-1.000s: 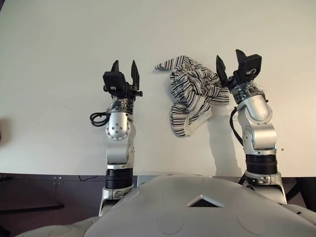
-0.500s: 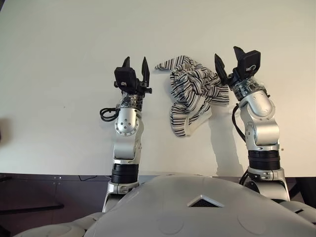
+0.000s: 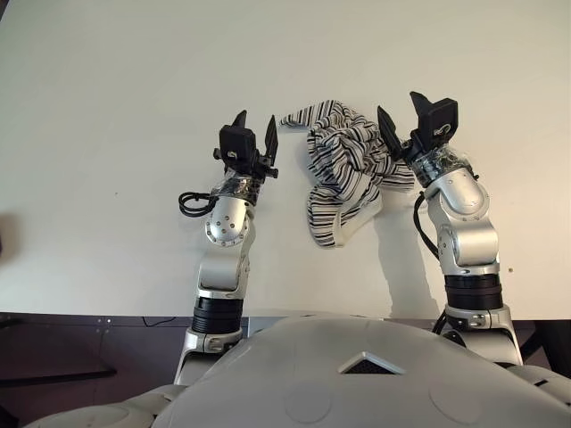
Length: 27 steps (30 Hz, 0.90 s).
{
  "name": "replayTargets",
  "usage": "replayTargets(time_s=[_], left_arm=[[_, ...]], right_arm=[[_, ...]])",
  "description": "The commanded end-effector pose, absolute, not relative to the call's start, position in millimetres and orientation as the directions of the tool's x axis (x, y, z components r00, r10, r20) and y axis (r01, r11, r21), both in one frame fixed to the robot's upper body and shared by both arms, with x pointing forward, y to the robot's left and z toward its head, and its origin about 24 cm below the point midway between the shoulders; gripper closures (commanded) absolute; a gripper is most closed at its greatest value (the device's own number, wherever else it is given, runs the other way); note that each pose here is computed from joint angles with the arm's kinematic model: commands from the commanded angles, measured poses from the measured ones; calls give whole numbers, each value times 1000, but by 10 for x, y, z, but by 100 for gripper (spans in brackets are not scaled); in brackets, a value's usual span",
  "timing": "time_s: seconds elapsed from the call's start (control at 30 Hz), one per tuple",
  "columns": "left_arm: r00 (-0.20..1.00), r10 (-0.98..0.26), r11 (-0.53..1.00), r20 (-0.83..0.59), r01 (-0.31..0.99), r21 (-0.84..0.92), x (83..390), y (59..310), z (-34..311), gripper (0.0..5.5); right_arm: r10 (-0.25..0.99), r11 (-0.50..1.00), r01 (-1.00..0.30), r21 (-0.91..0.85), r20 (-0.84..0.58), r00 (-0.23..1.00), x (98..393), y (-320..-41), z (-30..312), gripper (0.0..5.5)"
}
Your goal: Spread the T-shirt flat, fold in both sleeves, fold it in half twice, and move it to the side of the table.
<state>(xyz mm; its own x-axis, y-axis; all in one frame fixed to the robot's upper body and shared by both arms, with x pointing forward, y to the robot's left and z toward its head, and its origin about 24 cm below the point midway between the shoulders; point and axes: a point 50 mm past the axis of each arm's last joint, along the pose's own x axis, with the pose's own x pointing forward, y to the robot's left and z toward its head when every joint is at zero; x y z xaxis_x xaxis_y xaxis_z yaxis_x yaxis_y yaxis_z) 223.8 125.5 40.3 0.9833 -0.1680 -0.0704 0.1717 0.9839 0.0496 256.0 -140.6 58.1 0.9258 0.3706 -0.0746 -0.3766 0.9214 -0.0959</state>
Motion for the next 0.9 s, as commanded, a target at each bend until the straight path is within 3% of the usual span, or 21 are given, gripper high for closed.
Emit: replayTargets(time_s=[0.03, 0.17, 0.3, 0.4, 0.5, 0.67, 0.9], left_arm=[[930, -353, 923, -99, 364, 126, 2177, 1162, 462, 303], [692, -690, 632, -213, 719, 290, 2017, 1080, 564, 303], [472, -780, 358, -410, 875, 326, 1900, 1202, 485, 303], [320, -689, 107, -650, 932, 346, 1776, 1395, 104, 303], [242, -608, -68, -756, 933, 353, 1711, 1526, -134, 303], [177, -465, -235, -867, 920, 313, 1628, 1993, -294, 303], [180, -392, -219, -902, 934, 282, 1479, 2457, -251, 303]], right_arm=[[407, 894, -421, -152, -117, 906, 2519, -1432, 528, 246], [458, 796, -523, -303, -262, 849, 2531, -1645, 339, 246], [493, 647, -649, -400, -429, 757, 2569, -1842, 170, 246], [535, 436, -762, -479, -543, 647, 2542, -1912, 99, 246], [513, 212, -779, -590, -611, 602, 2554, -2058, 107, 246], [482, -51, -637, -769, -578, 659, 2699, -2349, 318, 246], [513, -104, -341, -934, -344, 786, 2952, -2499, 669, 246]])
